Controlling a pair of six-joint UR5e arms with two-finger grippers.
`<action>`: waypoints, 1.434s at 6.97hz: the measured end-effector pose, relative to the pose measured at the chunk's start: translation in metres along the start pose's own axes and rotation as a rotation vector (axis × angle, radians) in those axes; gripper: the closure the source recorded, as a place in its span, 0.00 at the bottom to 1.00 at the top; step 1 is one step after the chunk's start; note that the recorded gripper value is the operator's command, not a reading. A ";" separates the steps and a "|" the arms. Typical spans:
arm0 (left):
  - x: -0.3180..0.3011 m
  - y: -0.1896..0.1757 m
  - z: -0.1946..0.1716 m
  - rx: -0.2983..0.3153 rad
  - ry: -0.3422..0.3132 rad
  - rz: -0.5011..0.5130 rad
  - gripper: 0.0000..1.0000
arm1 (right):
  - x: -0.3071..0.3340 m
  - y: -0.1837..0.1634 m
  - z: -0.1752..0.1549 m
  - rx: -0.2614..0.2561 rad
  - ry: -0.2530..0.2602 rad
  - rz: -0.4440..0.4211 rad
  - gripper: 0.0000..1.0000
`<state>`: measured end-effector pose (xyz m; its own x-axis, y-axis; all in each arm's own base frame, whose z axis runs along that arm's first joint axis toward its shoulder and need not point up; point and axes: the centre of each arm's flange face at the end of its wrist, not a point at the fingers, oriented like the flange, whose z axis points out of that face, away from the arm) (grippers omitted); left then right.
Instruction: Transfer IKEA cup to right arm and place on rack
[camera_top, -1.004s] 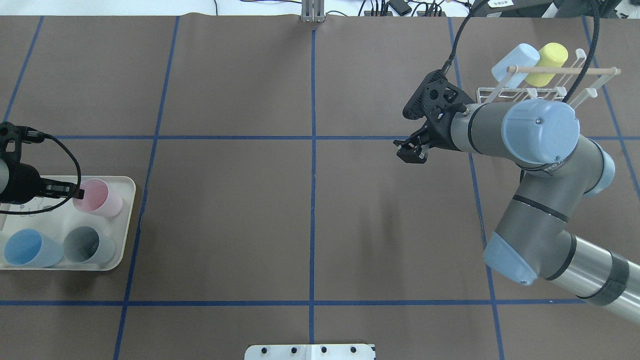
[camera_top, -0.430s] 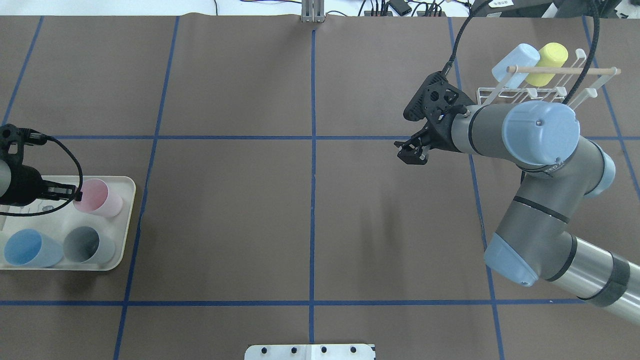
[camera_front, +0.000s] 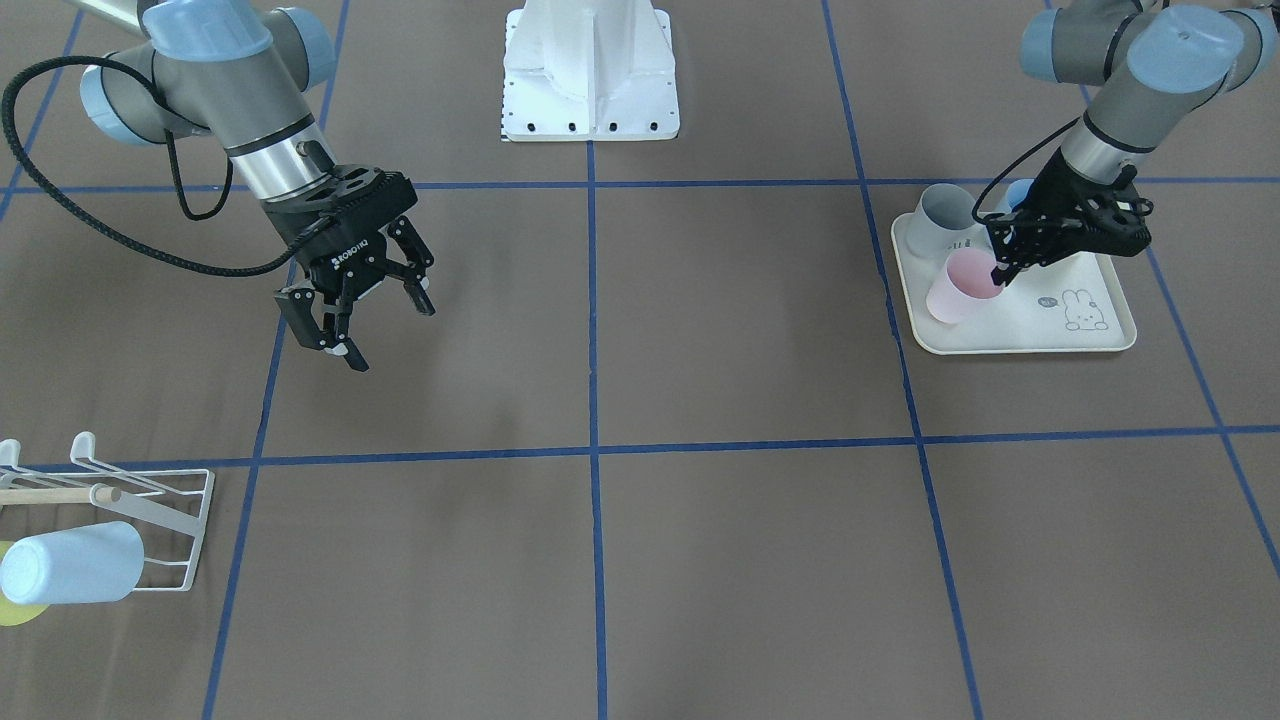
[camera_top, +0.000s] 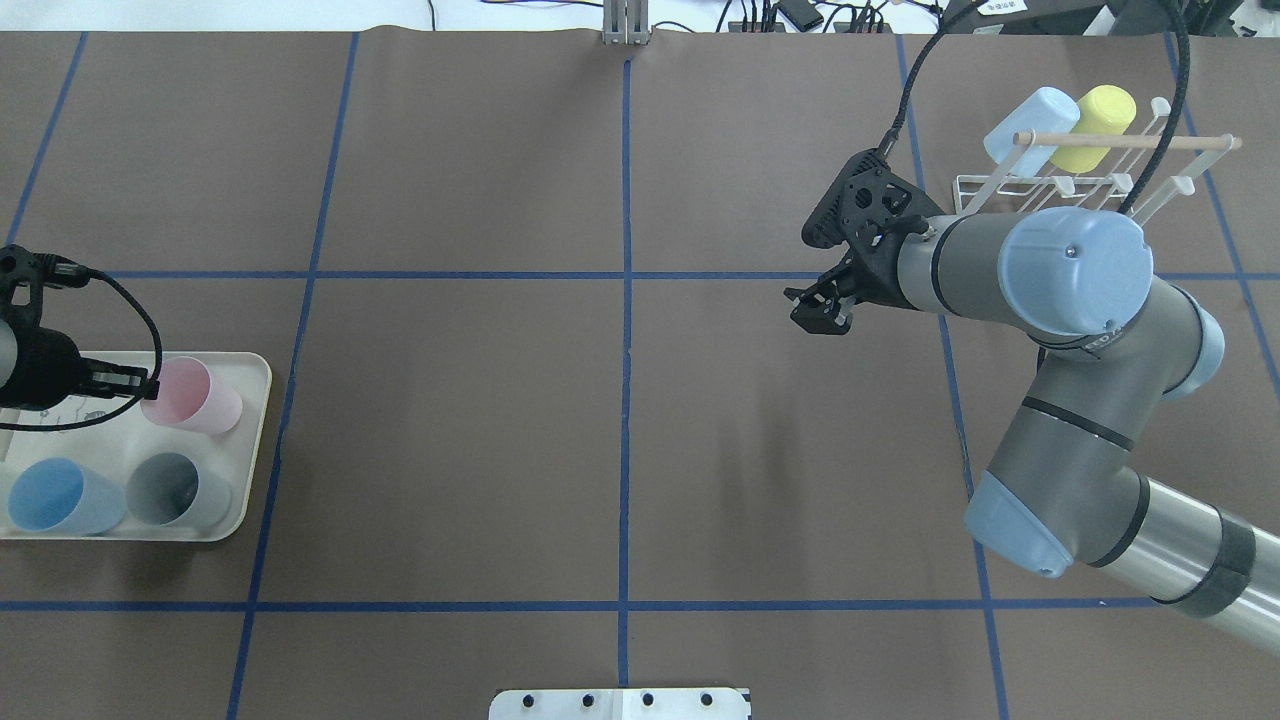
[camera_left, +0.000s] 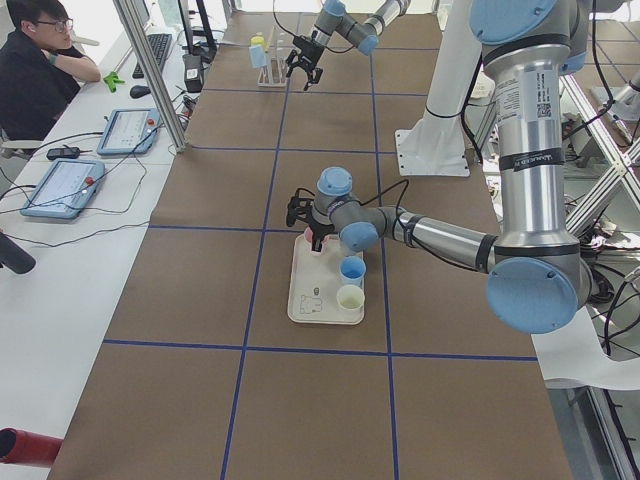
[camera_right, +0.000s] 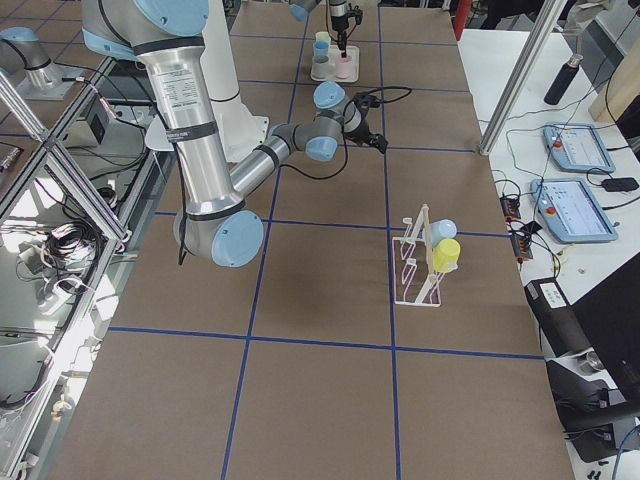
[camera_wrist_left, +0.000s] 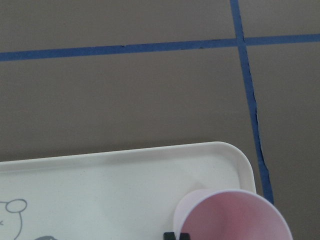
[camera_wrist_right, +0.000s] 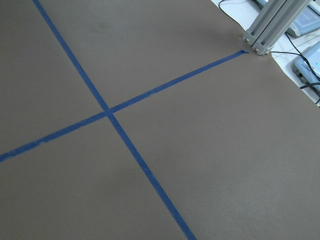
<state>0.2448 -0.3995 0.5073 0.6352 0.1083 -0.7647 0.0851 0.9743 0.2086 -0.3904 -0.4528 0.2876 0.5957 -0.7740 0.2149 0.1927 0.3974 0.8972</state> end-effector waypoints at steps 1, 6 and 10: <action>-0.003 -0.004 -0.007 0.011 -0.002 -0.005 1.00 | -0.008 -0.002 0.002 0.002 -0.011 -0.006 0.01; 0.050 -0.044 -0.107 0.029 0.204 -0.082 1.00 | -0.079 0.012 0.029 0.266 -0.186 -0.029 0.01; 0.166 -0.048 -0.108 0.020 0.648 -0.330 1.00 | -0.129 0.028 0.033 0.514 -0.292 -0.026 0.01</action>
<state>0.2632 -0.4067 0.3049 -0.0080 -0.0891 -0.9960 0.2117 0.9733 -0.0888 -0.4878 -0.3584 0.2980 0.3423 -0.9128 0.2227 -0.2418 0.1435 0.9597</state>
